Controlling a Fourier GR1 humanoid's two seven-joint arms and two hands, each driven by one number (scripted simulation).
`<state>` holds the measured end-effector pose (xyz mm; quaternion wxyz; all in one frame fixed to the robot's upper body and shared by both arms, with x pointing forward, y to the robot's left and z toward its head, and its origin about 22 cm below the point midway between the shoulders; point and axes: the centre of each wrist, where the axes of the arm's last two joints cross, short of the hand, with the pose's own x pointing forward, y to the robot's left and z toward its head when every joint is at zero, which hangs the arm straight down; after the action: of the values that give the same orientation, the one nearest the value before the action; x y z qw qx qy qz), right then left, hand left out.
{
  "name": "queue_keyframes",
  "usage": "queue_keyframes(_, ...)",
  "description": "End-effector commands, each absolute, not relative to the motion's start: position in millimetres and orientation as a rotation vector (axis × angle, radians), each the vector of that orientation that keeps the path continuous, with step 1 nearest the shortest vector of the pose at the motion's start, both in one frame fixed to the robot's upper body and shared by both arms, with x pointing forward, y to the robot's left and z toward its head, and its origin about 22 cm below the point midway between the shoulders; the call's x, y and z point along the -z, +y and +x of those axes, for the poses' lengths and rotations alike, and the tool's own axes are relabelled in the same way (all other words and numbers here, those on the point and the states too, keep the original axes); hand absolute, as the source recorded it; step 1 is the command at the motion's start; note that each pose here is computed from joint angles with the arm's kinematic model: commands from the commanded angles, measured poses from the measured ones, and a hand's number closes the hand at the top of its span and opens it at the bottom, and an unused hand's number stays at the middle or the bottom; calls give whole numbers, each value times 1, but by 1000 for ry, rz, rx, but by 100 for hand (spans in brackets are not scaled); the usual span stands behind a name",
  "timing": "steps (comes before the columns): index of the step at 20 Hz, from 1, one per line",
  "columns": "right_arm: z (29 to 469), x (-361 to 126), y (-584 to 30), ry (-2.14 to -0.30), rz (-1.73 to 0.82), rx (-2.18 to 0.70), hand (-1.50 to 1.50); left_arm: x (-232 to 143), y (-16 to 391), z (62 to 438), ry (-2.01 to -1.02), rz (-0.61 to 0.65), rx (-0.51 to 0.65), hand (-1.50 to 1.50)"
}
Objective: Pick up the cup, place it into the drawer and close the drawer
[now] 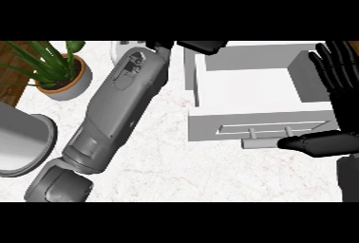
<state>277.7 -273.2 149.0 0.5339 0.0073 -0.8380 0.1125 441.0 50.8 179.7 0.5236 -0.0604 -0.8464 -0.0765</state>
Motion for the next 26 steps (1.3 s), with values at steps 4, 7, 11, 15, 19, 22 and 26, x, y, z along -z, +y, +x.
queue_keyframes(4,287,-159,-264,-2013,53,-296,-150,-160,37,448,-1903,20,255,150)
queue_keyframes(7,289,-164,-247,-2031,95,-316,-150,-141,39,446,-1845,13,298,150)
queue_keyframes(11,284,-154,-248,-2027,102,-347,-150,-135,38,446,-1743,33,438,150)
queue_keyframes(15,292,-164,-246,-2062,142,-368,-150,-124,40,444,-1712,20,468,150)
queue_keyframes(19,297,-164,-241,-2056,169,-388,-150,-105,46,439,-1710,-7,452,-150)
queue_keyframes(22,298,-166,-235,-2051,309,-438,-150,-117,41,440,-1742,-70,360,-150)
queue_keyframes(26,301,-165,-213,-2019,496,-586,150,-125,39,439,-1813,-215,286,-150)
